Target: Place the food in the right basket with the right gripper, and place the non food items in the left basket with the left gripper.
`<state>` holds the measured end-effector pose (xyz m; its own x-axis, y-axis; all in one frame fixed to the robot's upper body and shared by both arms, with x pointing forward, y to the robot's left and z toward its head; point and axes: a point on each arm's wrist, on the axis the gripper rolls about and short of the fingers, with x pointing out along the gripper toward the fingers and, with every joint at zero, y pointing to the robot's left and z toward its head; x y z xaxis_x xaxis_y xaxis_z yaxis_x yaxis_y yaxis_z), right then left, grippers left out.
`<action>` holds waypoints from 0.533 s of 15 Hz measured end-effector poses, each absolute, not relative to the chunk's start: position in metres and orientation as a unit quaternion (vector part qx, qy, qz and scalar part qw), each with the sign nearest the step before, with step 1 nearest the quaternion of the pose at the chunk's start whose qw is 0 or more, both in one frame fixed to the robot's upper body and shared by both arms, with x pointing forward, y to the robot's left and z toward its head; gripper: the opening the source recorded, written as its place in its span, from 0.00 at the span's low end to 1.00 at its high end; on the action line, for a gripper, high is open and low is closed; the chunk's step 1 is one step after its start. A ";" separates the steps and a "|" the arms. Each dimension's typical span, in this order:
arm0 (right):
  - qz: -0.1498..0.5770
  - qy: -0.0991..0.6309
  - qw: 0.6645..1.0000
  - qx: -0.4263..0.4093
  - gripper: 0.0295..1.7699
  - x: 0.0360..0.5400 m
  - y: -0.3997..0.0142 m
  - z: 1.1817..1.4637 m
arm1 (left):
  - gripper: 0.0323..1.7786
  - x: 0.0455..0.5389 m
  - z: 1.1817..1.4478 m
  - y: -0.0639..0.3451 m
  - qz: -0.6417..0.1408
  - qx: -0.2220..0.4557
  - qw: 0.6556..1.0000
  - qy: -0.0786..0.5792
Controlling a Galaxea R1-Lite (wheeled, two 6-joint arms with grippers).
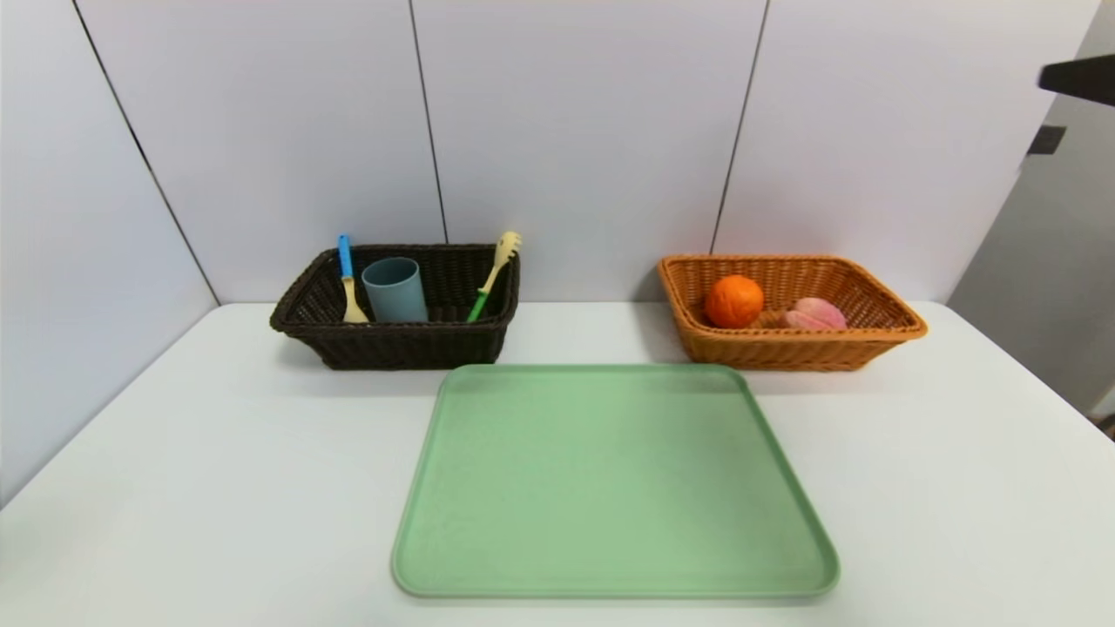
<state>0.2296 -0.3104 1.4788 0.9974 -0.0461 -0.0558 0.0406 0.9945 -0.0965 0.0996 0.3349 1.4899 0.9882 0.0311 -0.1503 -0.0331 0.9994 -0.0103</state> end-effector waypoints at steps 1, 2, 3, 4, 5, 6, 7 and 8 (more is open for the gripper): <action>-0.039 0.029 0.998 -0.048 0.97 0.211 -0.319 1.468 | 0.93 0.086 1.479 0.336 0.018 -0.010 0.997 0.074; -0.055 0.030 0.997 -0.047 0.97 0.191 -0.326 1.454 | 0.94 0.073 1.467 0.336 0.018 -0.011 0.997 0.075; -0.071 0.027 0.996 -0.046 0.97 0.167 -0.333 1.439 | 0.94 0.061 1.454 0.337 0.019 -0.011 0.997 0.077; -0.083 0.025 0.995 -0.046 0.97 0.147 -0.337 1.423 | 0.94 0.049 1.440 0.337 0.020 -0.012 0.997 0.080; -0.093 0.017 0.995 -0.046 0.97 0.125 -0.340 1.406 | 0.94 0.038 1.426 0.338 0.020 -0.012 0.996 0.083; -0.102 0.007 0.994 -0.045 0.97 0.104 -0.342 1.387 | 0.94 0.028 1.411 0.338 0.020 -0.011 0.996 0.087; -0.108 -0.002 0.993 -0.045 0.97 0.087 -0.343 1.368 | 0.94 0.019 1.394 0.338 0.020 -0.009 0.995 0.094; -0.114 -0.010 0.992 -0.045 0.97 0.072 -0.344 1.350 | 0.94 0.014 1.379 0.339 0.020 -0.004 0.995 0.100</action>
